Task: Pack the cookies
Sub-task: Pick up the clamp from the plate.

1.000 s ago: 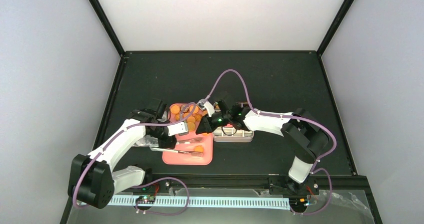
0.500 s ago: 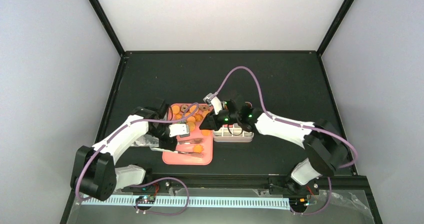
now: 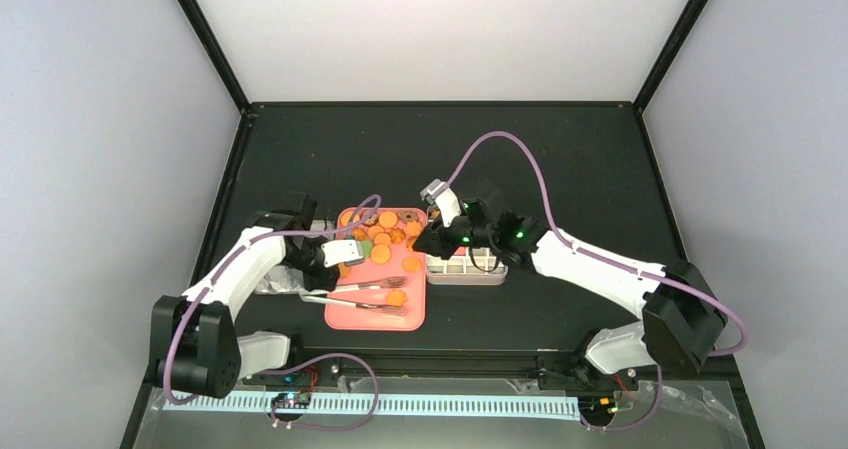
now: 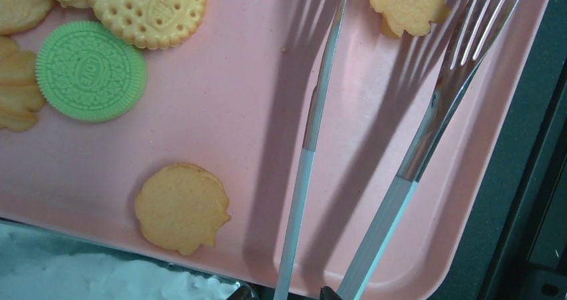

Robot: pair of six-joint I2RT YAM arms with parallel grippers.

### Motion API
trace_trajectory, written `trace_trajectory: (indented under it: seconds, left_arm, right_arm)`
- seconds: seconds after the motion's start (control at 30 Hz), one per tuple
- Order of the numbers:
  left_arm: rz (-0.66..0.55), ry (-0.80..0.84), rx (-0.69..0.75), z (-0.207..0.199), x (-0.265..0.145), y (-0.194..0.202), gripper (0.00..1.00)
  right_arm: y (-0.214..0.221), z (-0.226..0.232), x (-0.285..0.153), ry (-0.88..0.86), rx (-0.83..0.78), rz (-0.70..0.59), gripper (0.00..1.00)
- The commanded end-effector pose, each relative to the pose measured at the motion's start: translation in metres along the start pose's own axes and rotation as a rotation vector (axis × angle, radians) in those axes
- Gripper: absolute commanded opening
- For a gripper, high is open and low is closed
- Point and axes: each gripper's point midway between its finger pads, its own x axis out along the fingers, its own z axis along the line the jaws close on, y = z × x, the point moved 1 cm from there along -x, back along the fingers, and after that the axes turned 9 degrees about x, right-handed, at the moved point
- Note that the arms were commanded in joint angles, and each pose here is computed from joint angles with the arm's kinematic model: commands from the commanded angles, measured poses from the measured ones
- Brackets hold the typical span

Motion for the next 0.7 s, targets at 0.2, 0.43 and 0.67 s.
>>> trace_trajectory:
  seconds: [0.2,0.43,0.67]
  left_arm:
    - [0.040,0.053,0.036,0.002,0.026,0.015,0.25]
    - [0.057,0.043,0.049,0.002,0.035,0.023,0.18]
    - [0.014,0.001,0.107,0.001,0.015,0.009,0.03]
  right_arm:
    - [0.004,-0.006,-0.006,0.053,-0.063,0.009,0.41]
    - [-0.002,0.000,-0.009,0.041,-0.075,-0.010,0.41]
    - [-0.003,0.003,-0.010,0.035,-0.101,-0.013,0.38]
